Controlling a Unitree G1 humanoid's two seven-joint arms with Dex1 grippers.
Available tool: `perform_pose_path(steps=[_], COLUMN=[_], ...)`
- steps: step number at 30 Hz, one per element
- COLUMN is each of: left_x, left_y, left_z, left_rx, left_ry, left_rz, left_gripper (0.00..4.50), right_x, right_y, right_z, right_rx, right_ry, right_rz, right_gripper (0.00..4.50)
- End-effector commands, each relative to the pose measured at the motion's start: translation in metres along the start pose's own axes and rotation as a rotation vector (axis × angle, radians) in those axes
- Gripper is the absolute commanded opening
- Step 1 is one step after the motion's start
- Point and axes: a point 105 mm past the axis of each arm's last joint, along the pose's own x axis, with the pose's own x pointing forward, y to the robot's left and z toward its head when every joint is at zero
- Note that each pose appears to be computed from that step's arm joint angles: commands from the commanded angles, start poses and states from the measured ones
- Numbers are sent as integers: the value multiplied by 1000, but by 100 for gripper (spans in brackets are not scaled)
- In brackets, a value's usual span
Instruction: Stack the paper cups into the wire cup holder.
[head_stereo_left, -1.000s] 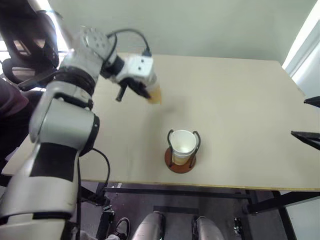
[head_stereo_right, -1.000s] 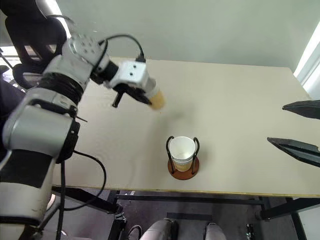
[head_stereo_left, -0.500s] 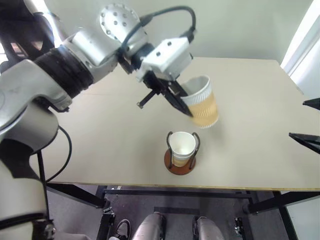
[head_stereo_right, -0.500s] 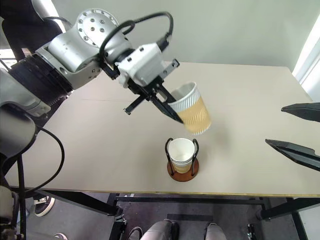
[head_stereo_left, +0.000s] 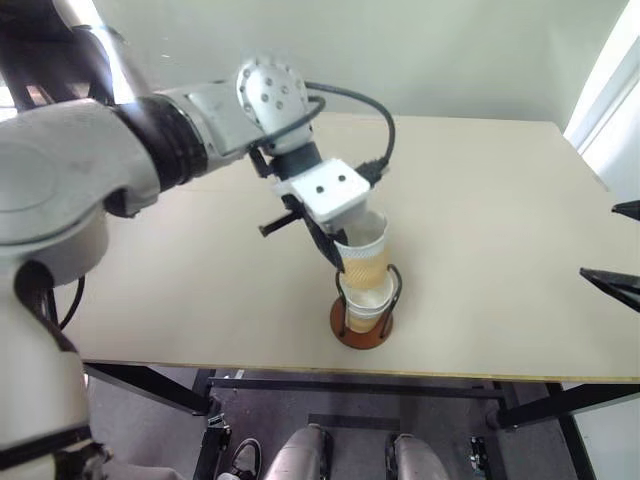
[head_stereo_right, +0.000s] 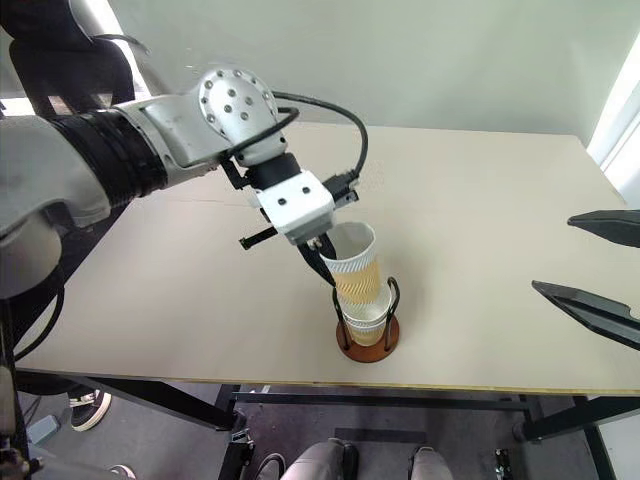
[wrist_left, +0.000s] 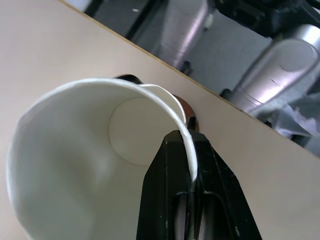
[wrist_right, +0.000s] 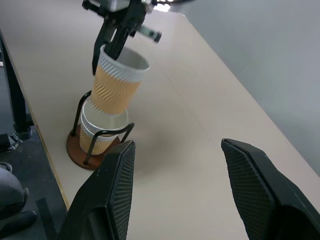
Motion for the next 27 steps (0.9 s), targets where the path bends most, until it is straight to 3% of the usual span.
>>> perform_pose_path(steps=[1,27], left_x=[-12,13], left_y=[3,6], left_z=[7,0], left_rx=[34,54], left_ry=[14,12], left_rz=[11,-79], left_gripper=[1,1], right_x=[-4,-2], right_y=[-1,5], right_z=[7,9], right_rx=[-34,-11], right_ry=[-14,-7], right_rz=[-33,-47], right_gripper=[279,279])
